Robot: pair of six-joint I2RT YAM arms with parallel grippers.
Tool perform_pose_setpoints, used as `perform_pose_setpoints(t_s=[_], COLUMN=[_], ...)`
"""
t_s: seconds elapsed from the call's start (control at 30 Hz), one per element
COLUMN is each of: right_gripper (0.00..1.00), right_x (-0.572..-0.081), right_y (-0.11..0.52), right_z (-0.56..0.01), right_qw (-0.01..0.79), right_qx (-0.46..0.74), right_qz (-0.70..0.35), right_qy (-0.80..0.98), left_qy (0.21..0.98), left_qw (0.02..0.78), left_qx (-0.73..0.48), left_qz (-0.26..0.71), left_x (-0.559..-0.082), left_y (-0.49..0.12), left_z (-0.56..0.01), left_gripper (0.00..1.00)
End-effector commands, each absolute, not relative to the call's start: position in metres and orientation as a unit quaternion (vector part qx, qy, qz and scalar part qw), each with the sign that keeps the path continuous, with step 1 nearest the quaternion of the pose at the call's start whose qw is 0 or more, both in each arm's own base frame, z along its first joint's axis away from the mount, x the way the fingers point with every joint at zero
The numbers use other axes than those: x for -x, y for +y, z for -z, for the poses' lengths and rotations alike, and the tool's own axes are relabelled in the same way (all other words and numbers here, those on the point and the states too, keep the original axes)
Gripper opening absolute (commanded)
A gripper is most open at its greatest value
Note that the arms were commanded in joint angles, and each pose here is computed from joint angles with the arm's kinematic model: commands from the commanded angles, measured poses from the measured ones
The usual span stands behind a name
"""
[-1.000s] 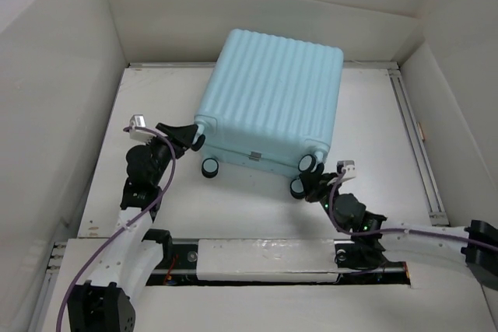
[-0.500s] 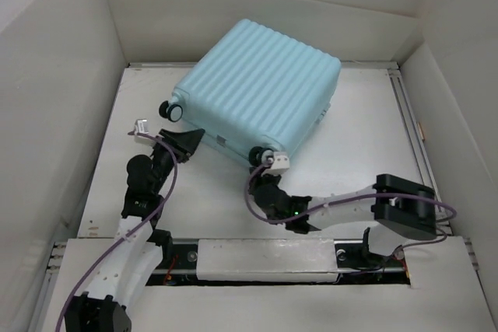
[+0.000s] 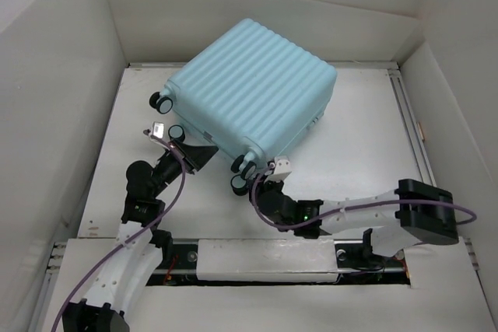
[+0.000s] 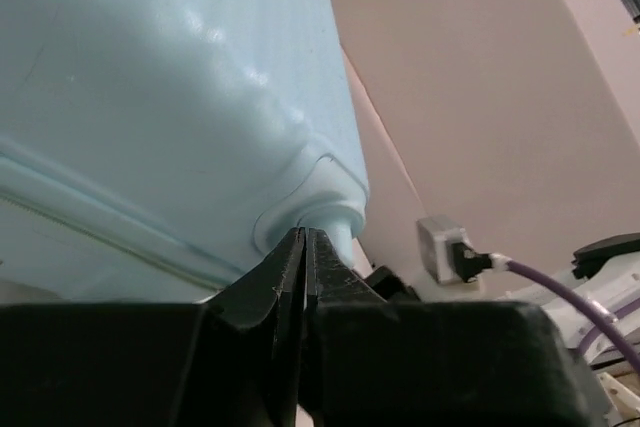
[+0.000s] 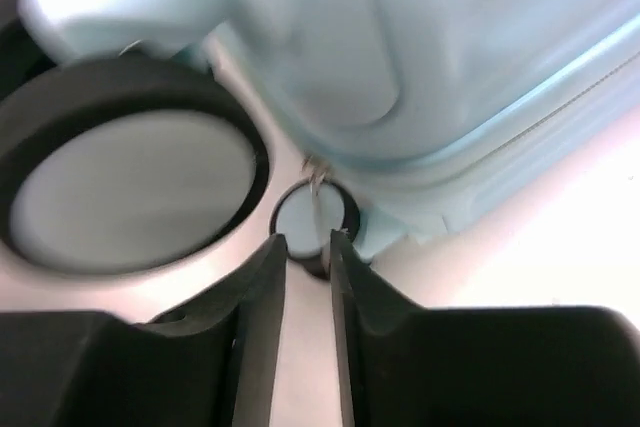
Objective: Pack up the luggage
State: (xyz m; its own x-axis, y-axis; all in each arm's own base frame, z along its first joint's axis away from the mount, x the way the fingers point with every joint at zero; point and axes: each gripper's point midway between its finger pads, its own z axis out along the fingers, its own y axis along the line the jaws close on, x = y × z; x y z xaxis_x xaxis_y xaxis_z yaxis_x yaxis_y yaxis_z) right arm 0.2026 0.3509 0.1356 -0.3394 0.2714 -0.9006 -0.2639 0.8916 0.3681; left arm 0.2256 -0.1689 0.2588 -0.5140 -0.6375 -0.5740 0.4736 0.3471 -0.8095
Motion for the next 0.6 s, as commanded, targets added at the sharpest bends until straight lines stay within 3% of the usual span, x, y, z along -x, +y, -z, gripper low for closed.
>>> perform_pose_setpoints(t_s=[0.0, 0.03, 0.07, 0.3, 0.53, 0.57], right_gripper=[0.33, 0.54, 0.59, 0.81, 1.00, 1.00], right_x=[-0.169, -0.159, -0.155, -0.136, -0.162, -0.168], right_y=[0.359, 0.353, 0.353, 0.330, 0.357, 0.363], right_z=[-0.140, -0.147, -0.158, -0.209, -0.235, -0.216], right_qw=[0.526, 0.520, 0.522, 0.509, 0.508, 0.500], right_qx=[0.069, 0.085, 0.082, 0.081, 0.072, 0.084], right_qz=[-0.274, -0.272, -0.287, -0.345, -0.330, -0.298], right_qy=[0.802, 0.805, 0.799, 0.784, 0.793, 0.809], left_qy=[0.679, 0.696, 0.697, 0.714, 0.723, 0.726], left_qw=[0.499, 0.492, 0.491, 0.486, 0.496, 0.495], left_qx=[0.035, 0.042, 0.042, 0.034, 0.024, 0.022], left_qz=[0.538, 0.522, 0.522, 0.503, 0.479, 0.476], left_x=[-0.221, -0.220, -0.218, -0.212, -0.216, -0.215], left_y=[-0.167, -0.164, -0.164, -0.161, -0.158, -0.157], left_z=[-0.238, -0.218, -0.212, -0.180, -0.167, -0.163], left_gripper=[0.00, 0.00, 0.00, 0.08, 0.33, 0.36])
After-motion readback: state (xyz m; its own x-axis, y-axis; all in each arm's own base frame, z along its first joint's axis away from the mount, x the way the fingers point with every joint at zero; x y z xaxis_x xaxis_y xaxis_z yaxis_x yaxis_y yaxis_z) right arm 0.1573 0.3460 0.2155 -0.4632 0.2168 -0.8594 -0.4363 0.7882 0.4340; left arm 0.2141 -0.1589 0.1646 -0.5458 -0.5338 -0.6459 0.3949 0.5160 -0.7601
